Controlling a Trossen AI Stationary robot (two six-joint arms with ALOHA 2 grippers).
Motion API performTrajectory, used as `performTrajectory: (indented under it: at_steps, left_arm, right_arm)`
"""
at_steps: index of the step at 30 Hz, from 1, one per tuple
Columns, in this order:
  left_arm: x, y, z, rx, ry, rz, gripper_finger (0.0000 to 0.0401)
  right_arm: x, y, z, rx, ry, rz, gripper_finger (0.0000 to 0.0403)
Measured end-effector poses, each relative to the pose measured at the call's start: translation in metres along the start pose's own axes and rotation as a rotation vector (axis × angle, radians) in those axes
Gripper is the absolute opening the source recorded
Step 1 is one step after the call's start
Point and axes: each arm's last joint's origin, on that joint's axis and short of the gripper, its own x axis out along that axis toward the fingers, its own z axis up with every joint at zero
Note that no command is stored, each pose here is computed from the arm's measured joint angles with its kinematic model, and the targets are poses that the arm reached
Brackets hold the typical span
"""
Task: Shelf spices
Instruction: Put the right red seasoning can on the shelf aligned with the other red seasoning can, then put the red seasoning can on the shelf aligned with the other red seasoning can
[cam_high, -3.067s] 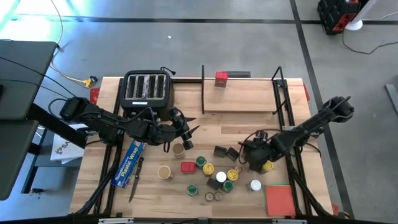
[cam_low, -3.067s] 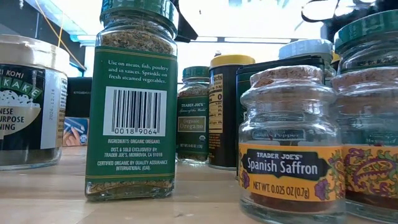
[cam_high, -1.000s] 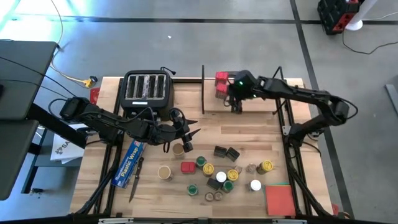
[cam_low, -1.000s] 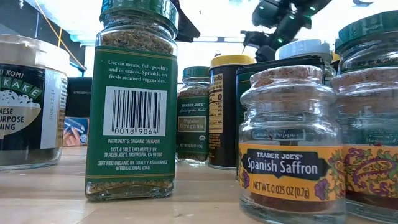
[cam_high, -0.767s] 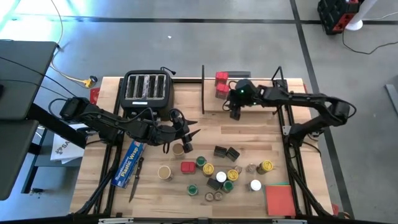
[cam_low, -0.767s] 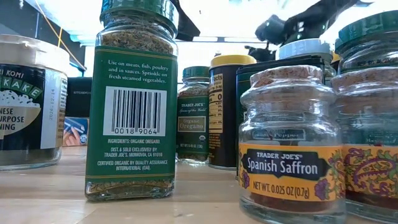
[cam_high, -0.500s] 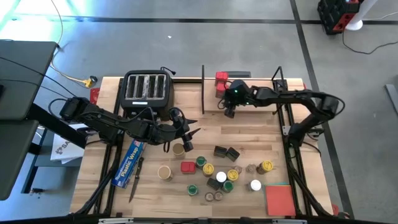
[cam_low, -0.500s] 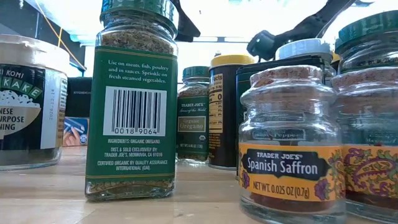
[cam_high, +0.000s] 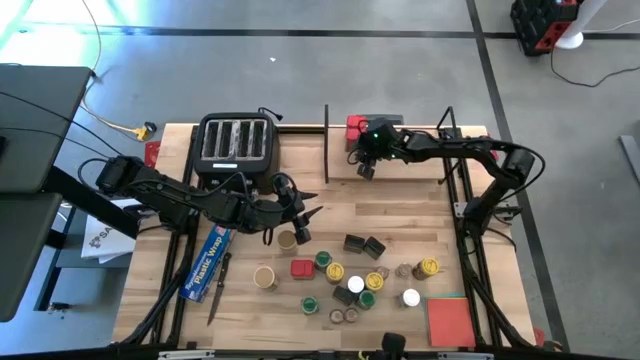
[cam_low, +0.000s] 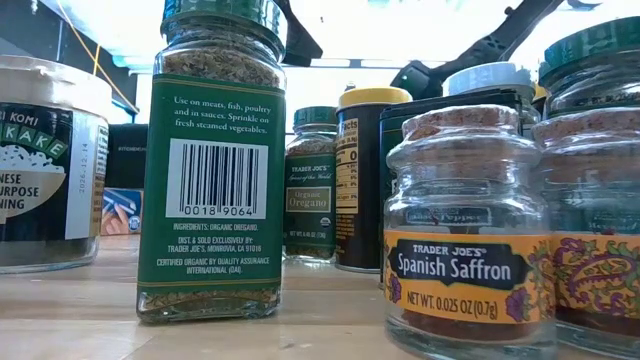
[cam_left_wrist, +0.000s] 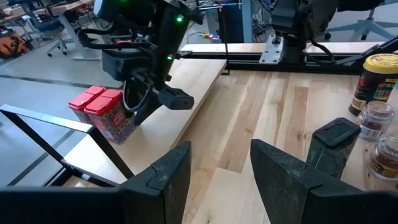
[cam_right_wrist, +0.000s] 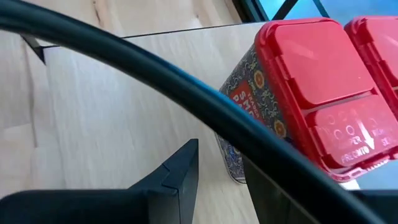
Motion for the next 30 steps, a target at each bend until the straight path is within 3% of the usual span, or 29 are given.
performTrajectory:
  at_steps: [11, 19, 24, 30]
  left_arm:
    - [0.000, 0.000, 0.000, -0.001, 0.000, -0.001, 0.0161]
    - [-0.008, -0.012, -0.001, 0.006, -0.008, -0.056, 0.0161]
    - [-0.020, -0.029, 0.000, 0.019, 0.004, -0.247, 0.0161]
    - [-0.032, -0.045, -0.003, -0.125, 0.077, -0.511, 0.0161]
  right_arm:
    - [-0.011, 0.002, 0.003, 0.039, 0.024, -0.017, 0.0116]
    - [-0.080, 0.035, 0.031, 0.035, -0.131, 0.052, 0.0116]
    - [-0.124, 0.072, 0.033, 0.024, -0.271, 0.111, 0.0116]
    - [-0.151, 0.118, 0.012, 0.077, -0.368, 0.116, 0.0116]
